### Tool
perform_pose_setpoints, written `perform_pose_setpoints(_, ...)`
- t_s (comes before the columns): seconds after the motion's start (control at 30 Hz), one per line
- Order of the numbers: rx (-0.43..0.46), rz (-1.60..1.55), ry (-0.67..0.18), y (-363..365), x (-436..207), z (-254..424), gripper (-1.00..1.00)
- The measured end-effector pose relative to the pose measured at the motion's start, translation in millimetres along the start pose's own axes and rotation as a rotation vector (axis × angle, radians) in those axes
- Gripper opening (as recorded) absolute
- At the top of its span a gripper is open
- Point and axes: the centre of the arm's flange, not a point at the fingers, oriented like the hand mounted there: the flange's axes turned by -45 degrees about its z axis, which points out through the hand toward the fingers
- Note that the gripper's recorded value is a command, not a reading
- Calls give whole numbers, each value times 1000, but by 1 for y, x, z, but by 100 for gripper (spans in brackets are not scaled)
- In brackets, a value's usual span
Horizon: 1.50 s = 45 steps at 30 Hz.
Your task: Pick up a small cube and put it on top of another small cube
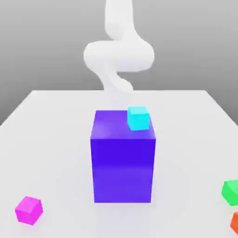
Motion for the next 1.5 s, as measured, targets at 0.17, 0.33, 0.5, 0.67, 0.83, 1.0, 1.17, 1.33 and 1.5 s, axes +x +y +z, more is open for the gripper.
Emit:
perform_pose_setpoints(0.17, 19, 45, -137, 42, -10, 97, 0)
perform_pose_setpoints(0.33, 18, 95, -266, 84, -41, 184, 0)
perform_pose_setpoints(0.5, 0, 145, -392, 127, -89, 262, 0)
perform_pose_setpoints(0.67, -44, 205, -515, 177, -155, 323, 0)
perform_pose_setpoints(0.83, -94, 235, -641, 213, -229, 369, 0)
perform_pose_setpoints(1.0, -135, 250, -717, 238, -294, 408, 0)
perform_pose_setpoints(1.17, -136, 252, -720, 240, -320, 434, -100)
perform_pose_setpoints(1.33, -135, 253, -721, 240, -320, 434, -100)
perform_pose_setpoints(1.5, -121, 221, -723, 228, -281, 397, -100)
